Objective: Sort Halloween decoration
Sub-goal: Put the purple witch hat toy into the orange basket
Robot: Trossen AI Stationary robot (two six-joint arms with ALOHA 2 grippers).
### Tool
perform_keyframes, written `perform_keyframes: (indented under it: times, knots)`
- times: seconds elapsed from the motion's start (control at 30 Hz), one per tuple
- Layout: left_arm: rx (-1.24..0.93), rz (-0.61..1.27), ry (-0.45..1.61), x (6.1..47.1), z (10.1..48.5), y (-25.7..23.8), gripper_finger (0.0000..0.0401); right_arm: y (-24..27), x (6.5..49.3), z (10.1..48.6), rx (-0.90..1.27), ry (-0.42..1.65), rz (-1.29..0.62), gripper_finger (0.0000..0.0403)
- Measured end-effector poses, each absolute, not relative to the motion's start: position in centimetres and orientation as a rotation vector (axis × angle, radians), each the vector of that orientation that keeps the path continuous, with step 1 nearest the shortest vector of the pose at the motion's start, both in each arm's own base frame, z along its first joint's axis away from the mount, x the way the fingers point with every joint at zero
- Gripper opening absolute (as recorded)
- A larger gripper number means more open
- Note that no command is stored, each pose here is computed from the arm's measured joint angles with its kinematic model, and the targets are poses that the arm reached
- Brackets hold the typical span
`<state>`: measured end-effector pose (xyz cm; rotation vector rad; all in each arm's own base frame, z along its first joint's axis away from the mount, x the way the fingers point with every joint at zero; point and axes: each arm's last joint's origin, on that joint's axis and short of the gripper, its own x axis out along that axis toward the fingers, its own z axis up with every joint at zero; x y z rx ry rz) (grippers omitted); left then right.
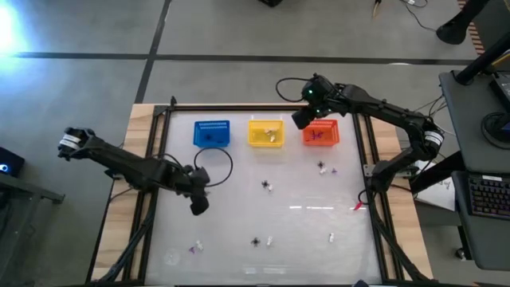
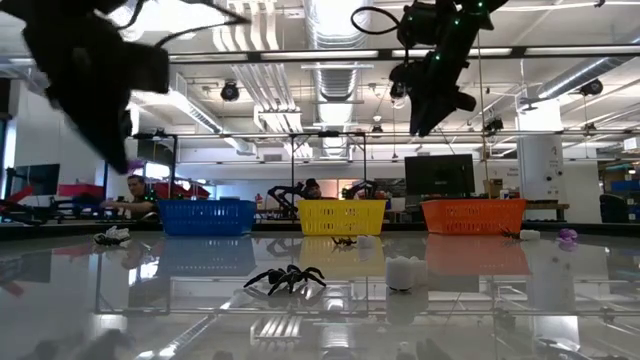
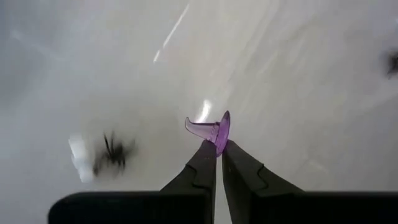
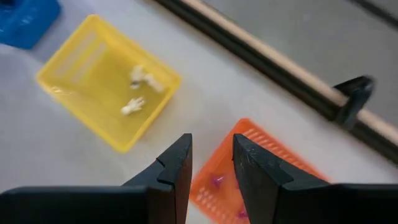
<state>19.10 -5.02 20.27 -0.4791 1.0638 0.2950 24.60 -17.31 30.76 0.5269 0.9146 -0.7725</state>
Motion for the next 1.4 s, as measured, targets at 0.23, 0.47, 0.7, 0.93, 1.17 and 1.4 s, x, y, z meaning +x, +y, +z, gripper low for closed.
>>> perform_keyframes:
  times: [0.23,0.47,0.7,0.93,1.17,1.4]
  knots:
    - [-0.377,0.257,0.939,20.3,23.9,-3.0,0.0,-15.9,25.3,30.8,0.666,0.912,-0.627,0.0107]
    - [-0.183,0.199,0.846,22.0,27.6,-1.1,0.0,-12.9,26.9,30.9,0.742,0.932,-0.398,0.0107]
    - [0.014,0.184,0.813,23.8,29.8,1.2,0.0,-9.9,28.3,30.9,0.76,0.935,-0.424,0.0107]
    - [0.118,0.222,0.841,24.4,29.6,3.9,0.0,-7.8,29.6,31.4,0.848,0.868,-0.402,0.0107]
    - [0.168,0.21,0.781,24.6,30.0,5.4,0.0,-6.5,32.3,33.5,0.894,0.542,-0.28,0.0107]
    - [0.212,0.21,0.722,25.0,30.4,5.7,0.0,-7.0,34.0,34.5,0.973,0.302,-0.251,0.0107]
